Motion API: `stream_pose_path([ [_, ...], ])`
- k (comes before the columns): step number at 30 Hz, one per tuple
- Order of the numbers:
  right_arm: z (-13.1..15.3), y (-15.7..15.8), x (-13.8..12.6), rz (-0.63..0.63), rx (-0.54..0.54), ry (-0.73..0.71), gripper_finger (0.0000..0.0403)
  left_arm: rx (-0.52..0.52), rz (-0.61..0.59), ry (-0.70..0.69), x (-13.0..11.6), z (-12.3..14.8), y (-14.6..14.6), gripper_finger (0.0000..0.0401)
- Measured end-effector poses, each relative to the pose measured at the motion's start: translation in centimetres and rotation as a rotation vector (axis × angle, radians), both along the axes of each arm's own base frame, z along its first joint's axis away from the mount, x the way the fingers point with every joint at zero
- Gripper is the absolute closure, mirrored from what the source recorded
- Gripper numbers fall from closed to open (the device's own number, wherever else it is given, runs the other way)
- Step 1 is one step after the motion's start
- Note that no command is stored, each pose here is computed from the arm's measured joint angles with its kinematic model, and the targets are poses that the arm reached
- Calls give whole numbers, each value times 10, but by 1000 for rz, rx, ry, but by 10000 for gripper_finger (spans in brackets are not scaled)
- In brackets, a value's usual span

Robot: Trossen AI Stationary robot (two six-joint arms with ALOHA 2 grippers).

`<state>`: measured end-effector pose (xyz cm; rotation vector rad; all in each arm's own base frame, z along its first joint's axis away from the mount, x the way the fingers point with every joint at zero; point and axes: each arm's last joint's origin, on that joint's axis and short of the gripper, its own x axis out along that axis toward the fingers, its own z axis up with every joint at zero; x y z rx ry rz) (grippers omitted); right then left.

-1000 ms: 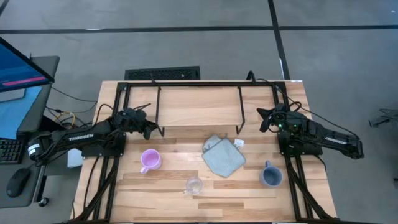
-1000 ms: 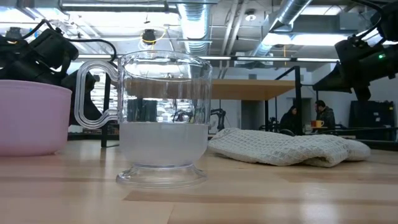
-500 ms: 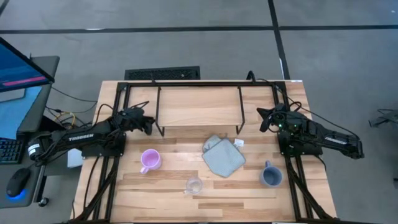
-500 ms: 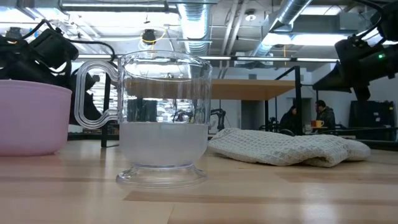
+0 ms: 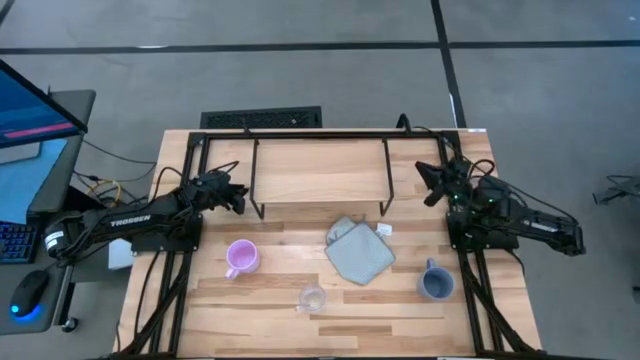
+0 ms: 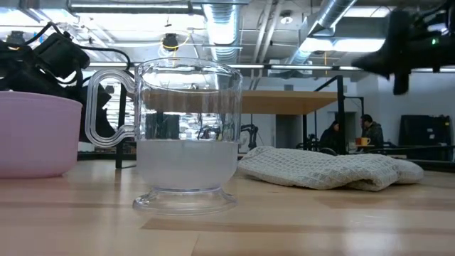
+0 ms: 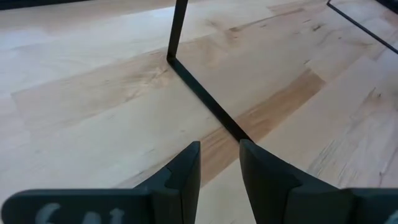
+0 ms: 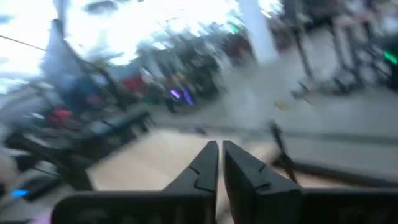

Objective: Stack small to large cups/mugs on shelf
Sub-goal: Put the blue mug on the shelf

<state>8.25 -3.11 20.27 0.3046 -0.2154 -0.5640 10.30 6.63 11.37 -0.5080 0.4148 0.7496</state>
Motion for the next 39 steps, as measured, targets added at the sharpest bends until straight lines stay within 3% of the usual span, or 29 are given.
stream_pose_path([
  [2, 7, 2, 0, 58, -69, -45, 329, 0, 0, 0, 0, 0, 0, 298],
  [7, 22, 5, -3, 114, -128, -198, 257, 0, 0, 0, 0, 0, 0, 298],
  [11, 31, 6, -7, 115, -158, -290, 198, 0, 0, 0, 0, 0, 0, 298],
  [15, 37, 7, -10, 112, -181, -364, 164, -1, 0, 1, 0, 0, 0, 298],
  [30, 39, 6, -11, 75, -186, -321, 154, -1, 0, 2, 0, 0, 0, 298],
  [39, 86, 6, -13, 78, -155, -33, 154, -3, 1, 5, 0, 0, 0, 298],
])
